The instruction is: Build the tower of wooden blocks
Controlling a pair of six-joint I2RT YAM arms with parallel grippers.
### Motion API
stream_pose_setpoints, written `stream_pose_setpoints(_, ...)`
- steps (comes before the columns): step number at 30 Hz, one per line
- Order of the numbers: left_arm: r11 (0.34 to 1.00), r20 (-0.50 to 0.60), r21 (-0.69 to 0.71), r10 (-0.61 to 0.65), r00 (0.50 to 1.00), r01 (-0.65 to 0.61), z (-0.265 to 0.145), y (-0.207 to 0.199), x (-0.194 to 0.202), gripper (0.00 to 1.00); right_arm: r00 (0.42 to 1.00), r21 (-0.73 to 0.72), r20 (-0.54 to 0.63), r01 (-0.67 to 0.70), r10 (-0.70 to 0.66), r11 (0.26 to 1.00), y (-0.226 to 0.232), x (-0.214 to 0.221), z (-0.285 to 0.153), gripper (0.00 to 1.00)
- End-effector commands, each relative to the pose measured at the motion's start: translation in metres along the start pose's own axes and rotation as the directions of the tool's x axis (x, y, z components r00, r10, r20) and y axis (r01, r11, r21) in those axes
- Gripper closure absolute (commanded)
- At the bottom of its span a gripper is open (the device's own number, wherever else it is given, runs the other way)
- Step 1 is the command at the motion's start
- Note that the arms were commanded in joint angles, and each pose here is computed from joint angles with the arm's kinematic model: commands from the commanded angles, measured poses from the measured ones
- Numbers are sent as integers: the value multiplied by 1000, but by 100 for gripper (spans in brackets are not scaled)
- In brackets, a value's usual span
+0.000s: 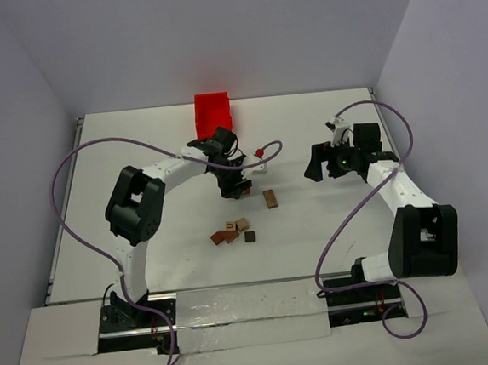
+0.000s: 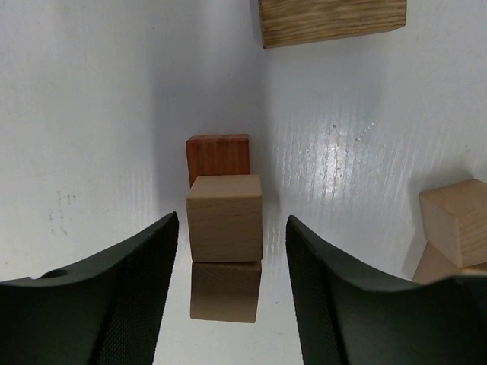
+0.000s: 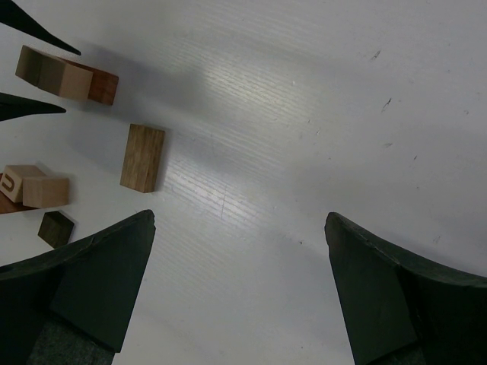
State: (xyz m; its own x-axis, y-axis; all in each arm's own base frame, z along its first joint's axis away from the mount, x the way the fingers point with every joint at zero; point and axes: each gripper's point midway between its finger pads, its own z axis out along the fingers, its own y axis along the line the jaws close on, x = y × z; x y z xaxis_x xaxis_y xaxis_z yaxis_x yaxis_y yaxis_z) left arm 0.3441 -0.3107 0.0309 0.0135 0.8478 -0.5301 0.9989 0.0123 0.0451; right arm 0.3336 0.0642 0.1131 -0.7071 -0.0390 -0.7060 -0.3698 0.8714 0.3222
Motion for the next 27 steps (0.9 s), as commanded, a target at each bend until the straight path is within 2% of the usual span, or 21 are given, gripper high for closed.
stream_pose_setpoints(1,998,64,-57,15,998,-11,-21,13,-25,33,999,-6,43,27,-26,1000,2,-22,-4,0)
stream_pose_setpoints(27,998,13,-57,-7,1000,8,-2,23,-14,36,999,-5,37,29,-29,1000,1,-21,-4,0)
